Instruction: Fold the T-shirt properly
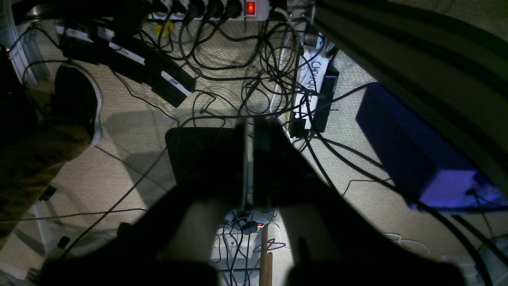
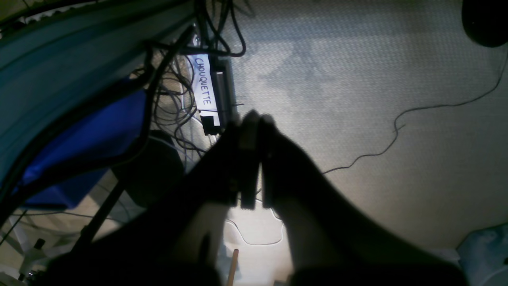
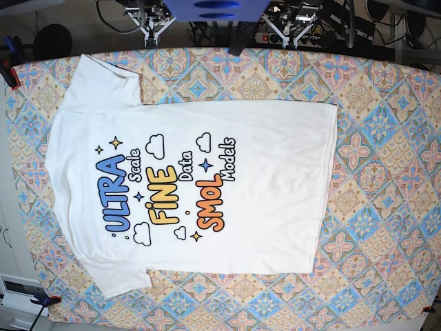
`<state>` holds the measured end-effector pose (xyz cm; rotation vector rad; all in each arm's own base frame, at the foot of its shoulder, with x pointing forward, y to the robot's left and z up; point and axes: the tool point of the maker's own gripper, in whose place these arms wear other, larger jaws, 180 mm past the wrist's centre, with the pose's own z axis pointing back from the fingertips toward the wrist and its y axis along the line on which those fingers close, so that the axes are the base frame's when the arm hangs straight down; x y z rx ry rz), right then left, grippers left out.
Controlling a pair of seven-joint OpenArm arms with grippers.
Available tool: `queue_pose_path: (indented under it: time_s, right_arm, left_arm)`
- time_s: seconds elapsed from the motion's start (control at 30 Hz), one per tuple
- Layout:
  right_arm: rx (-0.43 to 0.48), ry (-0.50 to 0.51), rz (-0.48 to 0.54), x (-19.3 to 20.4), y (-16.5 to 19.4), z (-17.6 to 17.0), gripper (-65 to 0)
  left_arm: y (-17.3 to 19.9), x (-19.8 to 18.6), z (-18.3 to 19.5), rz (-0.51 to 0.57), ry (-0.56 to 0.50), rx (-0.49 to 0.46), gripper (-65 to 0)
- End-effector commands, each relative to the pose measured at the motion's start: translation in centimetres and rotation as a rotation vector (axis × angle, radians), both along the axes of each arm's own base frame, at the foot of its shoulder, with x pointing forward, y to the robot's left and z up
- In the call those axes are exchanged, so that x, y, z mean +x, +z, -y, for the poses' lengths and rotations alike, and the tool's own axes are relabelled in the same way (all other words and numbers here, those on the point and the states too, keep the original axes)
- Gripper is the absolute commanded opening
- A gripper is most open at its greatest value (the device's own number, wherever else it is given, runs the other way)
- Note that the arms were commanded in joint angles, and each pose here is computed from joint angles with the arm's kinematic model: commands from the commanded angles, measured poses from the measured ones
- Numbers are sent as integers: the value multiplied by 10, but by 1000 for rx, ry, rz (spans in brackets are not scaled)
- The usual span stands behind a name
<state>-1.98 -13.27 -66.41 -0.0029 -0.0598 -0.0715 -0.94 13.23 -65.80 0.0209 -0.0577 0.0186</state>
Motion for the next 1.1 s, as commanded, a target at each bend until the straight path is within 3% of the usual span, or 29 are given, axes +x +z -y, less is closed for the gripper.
queue_pose_path:
  time_s: [0.0,0.9,1.07]
  right_arm:
    - [-6,6,0,-2,0,3,-650]
    - [-6,6,-4,-5,0,3,-650]
    - [-8,7,-33,-26,2,4,-650]
  left_arm:
    - [0,-3,-1,-2,5,4,-639]
    - [0,-6,-3,-6,3,8,-639]
    - [2,-30,-18,-43,-6,32,-639]
